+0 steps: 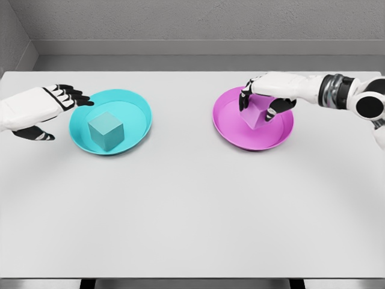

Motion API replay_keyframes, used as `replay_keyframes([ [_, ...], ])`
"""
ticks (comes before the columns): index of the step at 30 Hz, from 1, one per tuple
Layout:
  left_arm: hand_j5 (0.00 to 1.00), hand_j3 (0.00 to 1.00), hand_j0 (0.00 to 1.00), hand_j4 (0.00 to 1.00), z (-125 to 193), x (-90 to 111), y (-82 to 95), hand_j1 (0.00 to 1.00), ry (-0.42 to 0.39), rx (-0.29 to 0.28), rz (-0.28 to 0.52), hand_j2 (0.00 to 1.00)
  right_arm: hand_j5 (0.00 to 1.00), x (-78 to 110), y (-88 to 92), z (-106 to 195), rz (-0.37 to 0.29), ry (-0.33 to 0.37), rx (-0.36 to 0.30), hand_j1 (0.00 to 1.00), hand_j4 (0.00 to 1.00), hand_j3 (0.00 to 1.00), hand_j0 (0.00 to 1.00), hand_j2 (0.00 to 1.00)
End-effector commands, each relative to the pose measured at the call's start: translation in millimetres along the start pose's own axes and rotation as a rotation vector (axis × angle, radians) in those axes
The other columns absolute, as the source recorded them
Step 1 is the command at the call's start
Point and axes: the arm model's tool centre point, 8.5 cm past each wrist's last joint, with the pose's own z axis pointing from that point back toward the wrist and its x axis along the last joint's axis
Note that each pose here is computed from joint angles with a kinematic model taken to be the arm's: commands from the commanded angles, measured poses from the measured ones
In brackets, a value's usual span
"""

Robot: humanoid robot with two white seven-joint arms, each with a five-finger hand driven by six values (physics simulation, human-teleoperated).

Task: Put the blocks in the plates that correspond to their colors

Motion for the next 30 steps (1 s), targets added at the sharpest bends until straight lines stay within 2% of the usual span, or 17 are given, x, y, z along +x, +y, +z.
replay_keyframes([
  [1,1.00,1.00,1.00,1.00,0.4,0.6,1.9,1.00,-0.002,0.005,0.001,1.00,0.62,-4.6,2.0,-2.2,-0.023,0.011,-0.002,0.62,0.62,0.62,0.62,0.62],
  [2,1.00,1.00,1.00,1.00,0.4,0.6,1.9,1.00,-0.002,0.005,0.001,1.00,1.00,-7.2,1.6,-2.8,-0.046,0.042,-0.002,1.00,1.00,1.00,1.00,1.00],
  [3,1.00,1.00,1.00,1.00,0.4,0.6,1.9,1.00,-0.002,0.005,0.001,1.00,1.00,-8.0,0.6,-2.2,-0.055,0.055,-0.005,1.00,1.00,1.00,1.00,1.00],
  [13,1.00,1.00,1.00,1.00,3.7,-1.5,3.1,1.00,0.008,0.008,0.000,1.00,1.00,1.9,-5.4,-1.8,-0.030,0.027,-0.018,1.00,1.00,1.00,1.00,1.00],
  [15,1.00,1.00,1.00,1.00,4.1,-1.7,3.3,1.00,0.008,0.007,-0.001,1.00,1.00,16.3,-12.7,1.1,0.010,-0.006,-0.031,1.00,1.00,1.00,1.00,1.00],
  [17,1.00,1.00,1.00,1.00,4.3,-2.0,3.8,1.00,0.009,0.010,-0.002,1.00,1.00,17.9,-20.1,24.1,0.054,0.003,-0.043,1.00,1.00,1.00,1.00,1.00],
  [21,1.00,1.00,1.00,1.00,8.3,-4.2,5.2,1.00,0.017,0.002,-0.008,1.00,1.00,31.0,-3.2,76.7,0.096,-0.009,-0.093,1.00,1.00,1.00,1.00,1.00],
  [25,1.00,1.00,1.00,1.00,9.0,-4.3,4.9,1.00,0.017,-0.003,-0.011,1.00,1.00,22.0,4.1,115.6,0.119,-0.018,-0.130,1.00,1.00,1.00,1.00,1.00],
  [28,1.00,1.00,1.00,1.00,10.9,-4.7,2.9,1.00,0.020,-0.011,-0.010,1.00,1.00,18.7,18.5,134.5,0.124,-0.036,-0.131,1.00,1.00,1.00,1.00,1.00],
  [30,1.00,1.00,1.00,1.00,11.4,-4.8,2.4,1.00,0.021,-0.013,-0.010,1.00,1.00,16.0,29.0,134.5,0.100,-0.030,-0.118,1.00,1.00,1.00,1.00,1.00],
])
